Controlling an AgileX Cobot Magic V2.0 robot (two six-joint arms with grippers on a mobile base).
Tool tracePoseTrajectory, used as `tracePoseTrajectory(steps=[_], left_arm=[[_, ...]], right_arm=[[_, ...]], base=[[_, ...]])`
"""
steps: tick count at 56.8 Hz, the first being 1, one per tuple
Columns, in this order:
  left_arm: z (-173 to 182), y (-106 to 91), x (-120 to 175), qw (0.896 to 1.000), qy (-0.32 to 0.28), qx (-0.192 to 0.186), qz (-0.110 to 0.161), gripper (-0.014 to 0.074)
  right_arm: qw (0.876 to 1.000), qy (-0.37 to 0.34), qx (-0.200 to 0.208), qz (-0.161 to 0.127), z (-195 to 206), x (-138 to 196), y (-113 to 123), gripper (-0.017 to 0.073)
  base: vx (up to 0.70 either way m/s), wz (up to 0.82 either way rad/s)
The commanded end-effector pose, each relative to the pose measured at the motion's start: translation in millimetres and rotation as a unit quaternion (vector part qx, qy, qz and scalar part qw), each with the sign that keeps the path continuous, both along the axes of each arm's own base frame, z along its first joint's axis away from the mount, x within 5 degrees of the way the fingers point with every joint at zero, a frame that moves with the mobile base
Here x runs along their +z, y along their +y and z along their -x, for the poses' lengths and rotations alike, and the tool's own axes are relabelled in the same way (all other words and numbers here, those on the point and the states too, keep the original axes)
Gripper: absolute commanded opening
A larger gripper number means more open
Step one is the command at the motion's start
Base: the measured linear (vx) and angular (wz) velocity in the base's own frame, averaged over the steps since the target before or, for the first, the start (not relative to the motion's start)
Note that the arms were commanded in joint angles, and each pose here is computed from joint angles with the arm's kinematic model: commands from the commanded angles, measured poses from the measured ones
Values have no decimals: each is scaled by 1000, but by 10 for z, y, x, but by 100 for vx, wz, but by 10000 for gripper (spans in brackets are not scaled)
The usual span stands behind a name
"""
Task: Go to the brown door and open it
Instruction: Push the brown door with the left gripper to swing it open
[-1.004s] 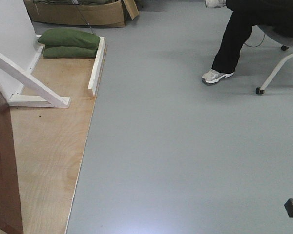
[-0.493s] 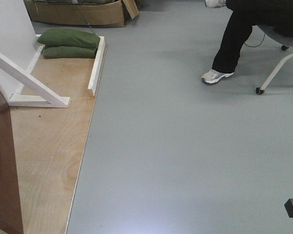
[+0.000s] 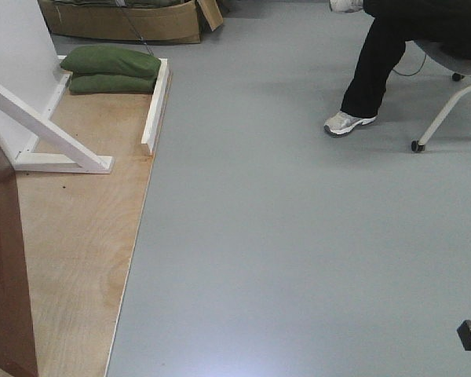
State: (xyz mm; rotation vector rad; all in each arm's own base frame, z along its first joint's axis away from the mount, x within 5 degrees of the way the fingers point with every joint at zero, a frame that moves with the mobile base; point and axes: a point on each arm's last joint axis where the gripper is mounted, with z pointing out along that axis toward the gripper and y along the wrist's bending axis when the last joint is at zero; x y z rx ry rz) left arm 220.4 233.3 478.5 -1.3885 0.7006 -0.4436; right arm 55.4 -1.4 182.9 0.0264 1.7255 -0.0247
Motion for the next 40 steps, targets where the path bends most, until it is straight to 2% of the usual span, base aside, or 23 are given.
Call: tracePoseTrajectory(steps=[1, 12, 27, 36, 40], left_arm=[[-25, -251, 312, 996, -63, -35, -61, -6], [-187, -439, 312, 993, -66, -76, -57, -6], [-405, -753, 312, 985, -95, -144, -22, -6], [-516, -927, 307, 980, -93, -176, -23, -6], [-591, -1000, 292, 977, -85, -190, -40, -6]], right_arm=[[999, -39, -2, 6, -6, 55, -4, 0], [999, -39, -2, 6, -6, 55, -4, 0], [999, -39, -2, 6, -6, 55, -4, 0], [999, -39, -2, 6, -6, 55, -4, 0], [999, -39, -2, 6, -6, 55, -4, 0]], base=[[0, 0], [0, 1], [0, 2], [0, -1], [1, -3]])
